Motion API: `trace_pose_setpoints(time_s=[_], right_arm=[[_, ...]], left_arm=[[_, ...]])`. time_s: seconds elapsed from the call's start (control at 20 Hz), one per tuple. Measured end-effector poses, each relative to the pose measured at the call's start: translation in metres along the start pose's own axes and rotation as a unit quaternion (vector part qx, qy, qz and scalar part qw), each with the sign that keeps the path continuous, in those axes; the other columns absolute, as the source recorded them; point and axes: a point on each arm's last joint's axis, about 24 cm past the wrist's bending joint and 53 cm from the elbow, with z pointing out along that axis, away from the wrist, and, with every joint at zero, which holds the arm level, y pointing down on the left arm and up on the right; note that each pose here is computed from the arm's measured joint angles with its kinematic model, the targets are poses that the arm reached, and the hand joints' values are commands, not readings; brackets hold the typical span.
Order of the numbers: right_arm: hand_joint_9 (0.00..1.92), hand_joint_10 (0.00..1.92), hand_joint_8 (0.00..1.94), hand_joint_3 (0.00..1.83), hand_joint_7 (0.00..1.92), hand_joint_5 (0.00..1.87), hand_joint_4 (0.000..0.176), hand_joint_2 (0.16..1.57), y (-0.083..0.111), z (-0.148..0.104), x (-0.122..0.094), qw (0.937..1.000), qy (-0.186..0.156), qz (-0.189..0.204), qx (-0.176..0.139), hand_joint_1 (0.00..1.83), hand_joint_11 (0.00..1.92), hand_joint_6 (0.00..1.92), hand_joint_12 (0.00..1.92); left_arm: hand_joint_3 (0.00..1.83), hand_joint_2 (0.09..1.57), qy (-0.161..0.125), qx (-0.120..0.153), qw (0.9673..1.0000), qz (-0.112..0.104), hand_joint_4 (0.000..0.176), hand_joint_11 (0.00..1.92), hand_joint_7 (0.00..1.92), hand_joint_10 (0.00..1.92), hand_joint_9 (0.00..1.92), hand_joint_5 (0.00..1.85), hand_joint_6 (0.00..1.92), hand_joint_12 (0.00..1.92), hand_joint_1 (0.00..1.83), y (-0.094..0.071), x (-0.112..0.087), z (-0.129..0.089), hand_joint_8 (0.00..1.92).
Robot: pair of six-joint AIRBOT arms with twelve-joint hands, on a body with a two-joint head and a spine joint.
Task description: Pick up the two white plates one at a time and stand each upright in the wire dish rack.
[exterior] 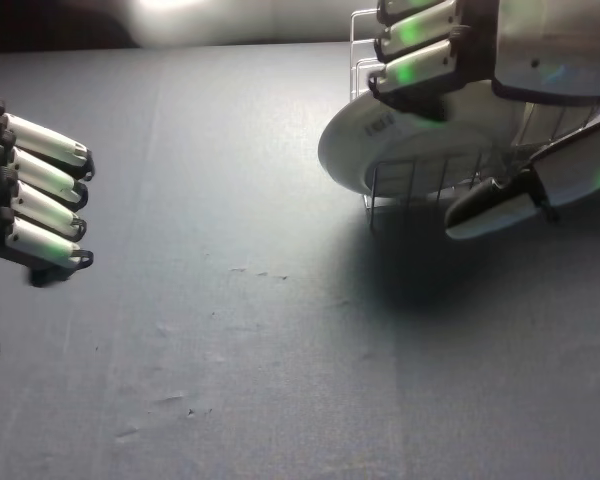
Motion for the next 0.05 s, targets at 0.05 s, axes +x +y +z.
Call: trace_pose_setpoints(time_s=[0.05], right_arm=[[0.82,1.92,1.94,0.0,0.93,0.98,0.0,0.9,0.0016,-0.0005,0.0008,1.0,0.002,-0.005,-0.003,0.45,0.64,1.92,1.92]], left_arm=[[0.0,1.28,0.004,0.001,1.0,-0.002,0.0,0.43,0.82,1.76,0.68,0.75,1.71,1.78,0.09,-0.0003,0.0018,0.0,1.67]])
